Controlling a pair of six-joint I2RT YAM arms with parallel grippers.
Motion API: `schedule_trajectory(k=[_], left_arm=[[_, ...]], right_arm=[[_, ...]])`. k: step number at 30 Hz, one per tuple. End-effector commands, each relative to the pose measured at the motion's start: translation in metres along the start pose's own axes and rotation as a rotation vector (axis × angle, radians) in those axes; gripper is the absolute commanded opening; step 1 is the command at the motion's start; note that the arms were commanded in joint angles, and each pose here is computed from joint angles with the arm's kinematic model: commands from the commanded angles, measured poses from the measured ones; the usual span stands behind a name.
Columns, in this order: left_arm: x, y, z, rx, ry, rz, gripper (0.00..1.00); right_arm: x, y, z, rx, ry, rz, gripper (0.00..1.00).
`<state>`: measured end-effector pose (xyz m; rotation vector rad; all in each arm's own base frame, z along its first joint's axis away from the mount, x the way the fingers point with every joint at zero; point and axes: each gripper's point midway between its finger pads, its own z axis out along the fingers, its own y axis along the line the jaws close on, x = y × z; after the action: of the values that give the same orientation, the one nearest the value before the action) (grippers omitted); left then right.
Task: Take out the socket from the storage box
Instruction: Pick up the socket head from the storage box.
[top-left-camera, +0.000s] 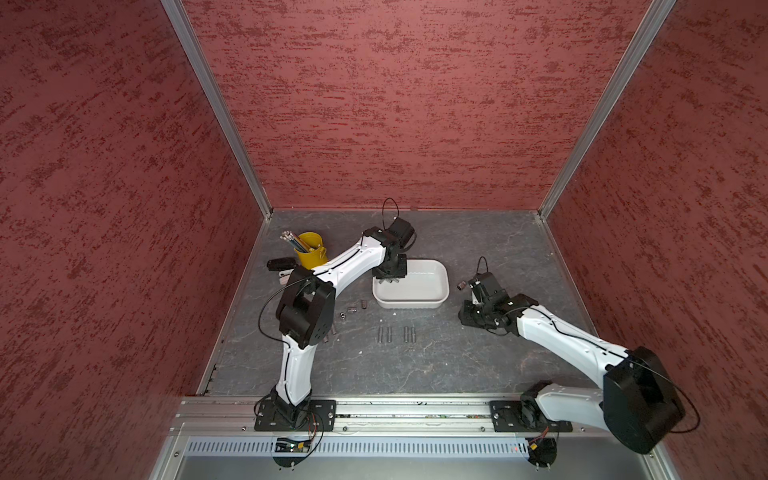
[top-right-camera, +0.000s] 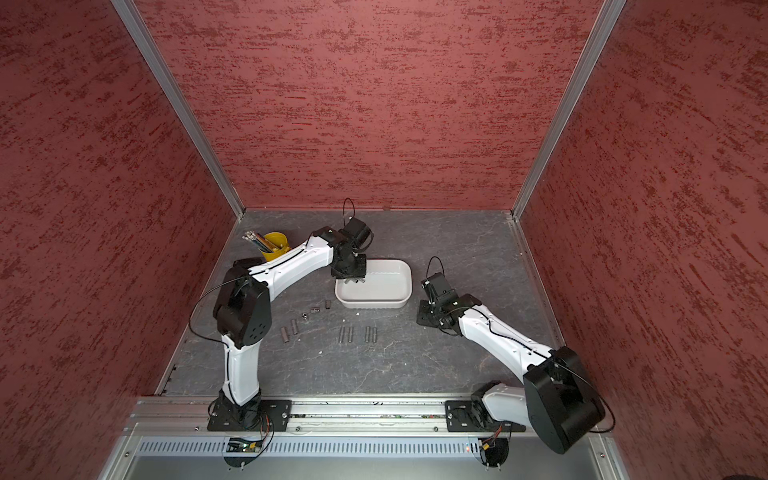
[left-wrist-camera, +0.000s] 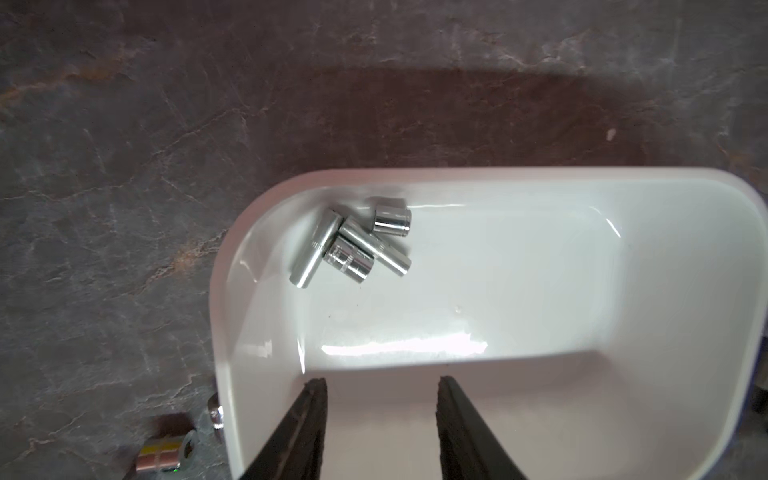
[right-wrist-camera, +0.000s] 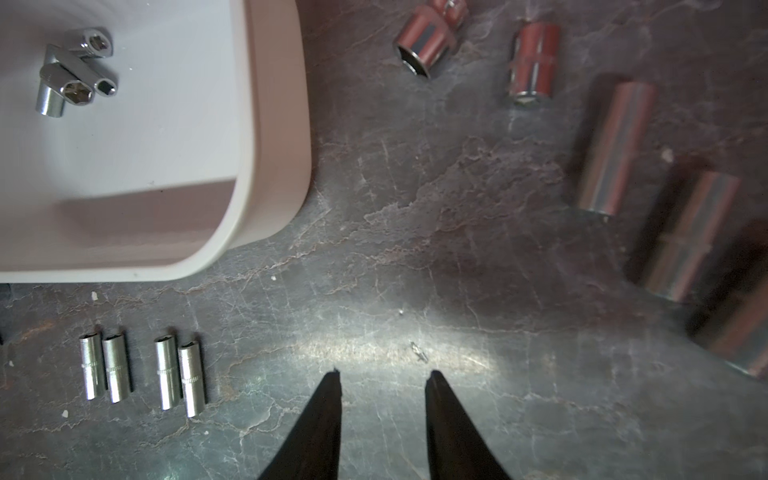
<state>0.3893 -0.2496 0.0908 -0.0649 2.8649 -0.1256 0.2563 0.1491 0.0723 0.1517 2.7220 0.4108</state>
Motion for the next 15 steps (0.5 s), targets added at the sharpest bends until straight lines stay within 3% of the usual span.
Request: schedule_trajectory(k=[1,15], left_arm=[[-0.009,0.006,0.008,-0.055,-0.008,-0.093,0.43],[-0.016,0.025,0.045,-0.161,-0.034,-0.304,0.38]], right_arm=[[-0.005,0.007,0.003,-0.042,-0.007,-0.015,0.37],[0.000,0.011,0.011,-0.070,0.027,-0.010,0.36]])
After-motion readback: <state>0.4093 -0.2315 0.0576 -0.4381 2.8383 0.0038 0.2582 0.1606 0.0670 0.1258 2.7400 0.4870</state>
